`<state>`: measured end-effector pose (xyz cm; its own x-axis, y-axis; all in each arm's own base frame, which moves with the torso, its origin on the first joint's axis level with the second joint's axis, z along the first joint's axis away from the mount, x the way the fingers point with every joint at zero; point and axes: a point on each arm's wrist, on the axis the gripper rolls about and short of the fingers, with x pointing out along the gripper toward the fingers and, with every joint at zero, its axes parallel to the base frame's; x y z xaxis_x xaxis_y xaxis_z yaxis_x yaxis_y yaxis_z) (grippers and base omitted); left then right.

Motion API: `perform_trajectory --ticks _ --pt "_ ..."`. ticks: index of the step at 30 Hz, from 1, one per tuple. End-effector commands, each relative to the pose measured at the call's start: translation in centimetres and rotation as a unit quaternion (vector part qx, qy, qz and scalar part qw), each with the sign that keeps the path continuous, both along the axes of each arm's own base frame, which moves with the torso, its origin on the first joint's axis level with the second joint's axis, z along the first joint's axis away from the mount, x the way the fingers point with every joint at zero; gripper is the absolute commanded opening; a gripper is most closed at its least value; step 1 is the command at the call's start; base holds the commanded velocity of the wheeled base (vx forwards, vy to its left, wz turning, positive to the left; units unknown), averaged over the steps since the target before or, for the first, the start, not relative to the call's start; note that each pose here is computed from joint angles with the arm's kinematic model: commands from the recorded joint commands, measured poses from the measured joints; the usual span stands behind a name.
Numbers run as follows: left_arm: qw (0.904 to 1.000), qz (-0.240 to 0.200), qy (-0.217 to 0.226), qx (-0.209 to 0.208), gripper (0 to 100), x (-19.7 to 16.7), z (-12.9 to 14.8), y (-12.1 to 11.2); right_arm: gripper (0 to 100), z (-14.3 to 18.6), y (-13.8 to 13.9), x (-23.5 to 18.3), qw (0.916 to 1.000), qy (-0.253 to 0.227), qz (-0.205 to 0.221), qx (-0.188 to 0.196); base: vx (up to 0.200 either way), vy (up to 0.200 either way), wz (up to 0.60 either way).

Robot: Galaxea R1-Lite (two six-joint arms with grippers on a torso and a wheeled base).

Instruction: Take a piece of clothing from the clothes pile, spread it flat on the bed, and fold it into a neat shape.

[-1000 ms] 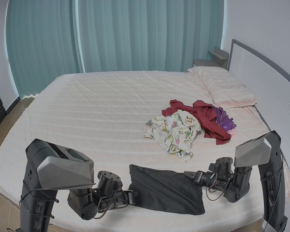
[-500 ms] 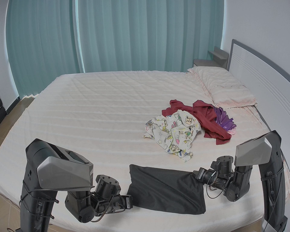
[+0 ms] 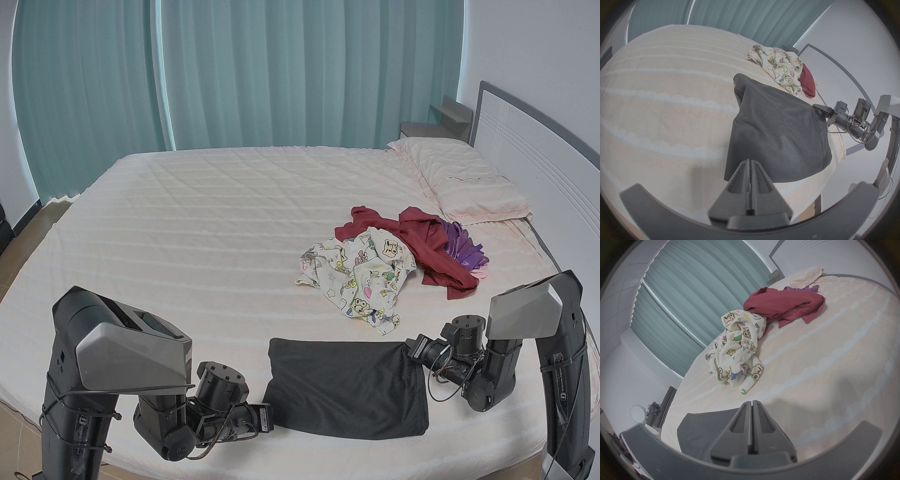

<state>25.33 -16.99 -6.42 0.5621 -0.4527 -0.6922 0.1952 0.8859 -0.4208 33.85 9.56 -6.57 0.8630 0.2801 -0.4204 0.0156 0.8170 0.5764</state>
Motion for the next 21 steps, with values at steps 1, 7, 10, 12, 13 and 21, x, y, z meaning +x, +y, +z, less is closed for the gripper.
perform_trajectory --ticks 1,7,10,12,13,21 --pt "1.0000 0.001 0.001 0.000 0 0.0 -0.1 0.0 0 -0.5 -0.4 0.1 0.9999 0.004 -0.012 -0.006 0.000 0.000 0.00" --pt "1.0000 0.001 0.000 0.000 0 -0.1 0.0 0.1 0 -0.9 -0.5 0.1 0.9997 0.007 -0.022 -0.012 0.000 0.000 0.00" --pt "1.0000 0.001 -0.001 0.000 0 -0.1 0.0 0.0 0 -0.9 -0.7 0.2 0.9995 0.006 -0.027 -0.014 0.000 0.000 0.00" --pt "1.0000 0.002 -0.002 0.000 0 0.0 0.1 0.0 0 -0.9 -0.6 0.2 0.9995 0.006 -0.026 -0.015 0.000 0.000 0.00" --pt "1.0000 0.001 -0.003 0.000 0 0.0 0.1 0.0 0 -1.0 -0.6 0.1 0.9995 0.007 -0.026 -0.015 0.000 0.000 0.00" --pt "0.9994 0.017 -0.025 -0.014 0 0.6 1.7 0.3 100 -1.1 -0.7 0.0 0.9994 0.012 -0.026 -0.017 0.000 0.000 0.00"
